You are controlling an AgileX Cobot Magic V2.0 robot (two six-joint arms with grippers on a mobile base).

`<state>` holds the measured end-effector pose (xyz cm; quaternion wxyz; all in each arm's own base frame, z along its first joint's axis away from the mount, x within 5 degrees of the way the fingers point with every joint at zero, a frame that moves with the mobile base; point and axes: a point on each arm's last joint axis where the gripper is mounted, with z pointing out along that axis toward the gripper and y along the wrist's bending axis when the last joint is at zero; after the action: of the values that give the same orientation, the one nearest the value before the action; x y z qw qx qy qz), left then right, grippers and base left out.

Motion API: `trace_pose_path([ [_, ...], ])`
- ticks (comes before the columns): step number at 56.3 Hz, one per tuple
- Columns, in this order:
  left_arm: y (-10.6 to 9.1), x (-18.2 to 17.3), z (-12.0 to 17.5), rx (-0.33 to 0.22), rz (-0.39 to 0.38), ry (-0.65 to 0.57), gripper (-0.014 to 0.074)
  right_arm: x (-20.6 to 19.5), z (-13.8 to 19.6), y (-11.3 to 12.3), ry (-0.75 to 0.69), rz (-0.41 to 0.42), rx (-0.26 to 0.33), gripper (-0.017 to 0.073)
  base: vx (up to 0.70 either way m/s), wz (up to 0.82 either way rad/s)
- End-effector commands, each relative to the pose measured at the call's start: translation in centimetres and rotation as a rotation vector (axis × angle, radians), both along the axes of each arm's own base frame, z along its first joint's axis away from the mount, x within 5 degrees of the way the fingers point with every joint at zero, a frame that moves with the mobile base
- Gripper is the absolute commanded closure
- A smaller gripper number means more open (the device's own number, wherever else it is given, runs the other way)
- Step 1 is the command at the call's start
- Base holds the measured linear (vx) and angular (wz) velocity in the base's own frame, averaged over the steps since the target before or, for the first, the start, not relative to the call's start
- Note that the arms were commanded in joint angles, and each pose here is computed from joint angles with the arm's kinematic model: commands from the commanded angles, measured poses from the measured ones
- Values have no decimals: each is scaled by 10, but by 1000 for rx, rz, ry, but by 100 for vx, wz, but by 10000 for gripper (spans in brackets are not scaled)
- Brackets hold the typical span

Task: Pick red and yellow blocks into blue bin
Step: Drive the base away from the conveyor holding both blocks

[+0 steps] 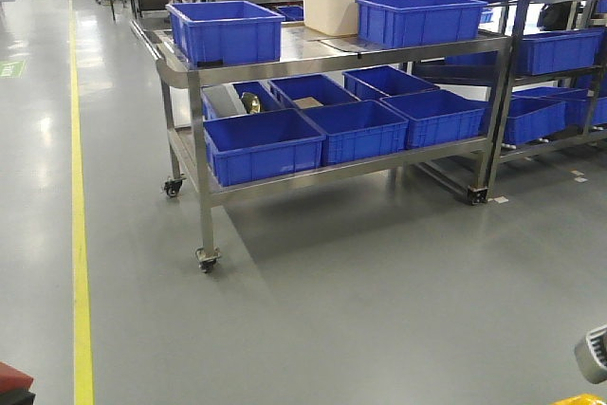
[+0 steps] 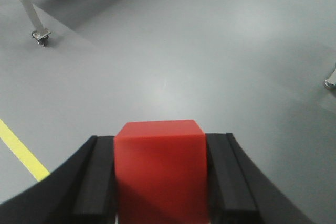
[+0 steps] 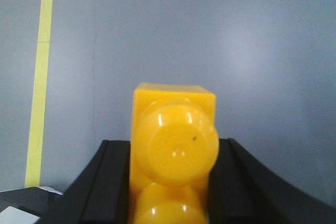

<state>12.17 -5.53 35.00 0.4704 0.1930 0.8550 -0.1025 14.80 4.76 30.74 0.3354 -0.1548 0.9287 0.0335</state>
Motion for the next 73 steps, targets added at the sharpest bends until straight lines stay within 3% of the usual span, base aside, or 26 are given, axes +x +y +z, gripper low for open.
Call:
trace_pose_path([
  [1, -2, 2, 15, -50, -5, -94, 330, 3, 13, 1, -88, 7, 18, 387, 40, -5],
  [73, -2, 2, 15, -50, -5, -94, 330, 3, 13, 1, -90, 8, 19, 387, 40, -22],
])
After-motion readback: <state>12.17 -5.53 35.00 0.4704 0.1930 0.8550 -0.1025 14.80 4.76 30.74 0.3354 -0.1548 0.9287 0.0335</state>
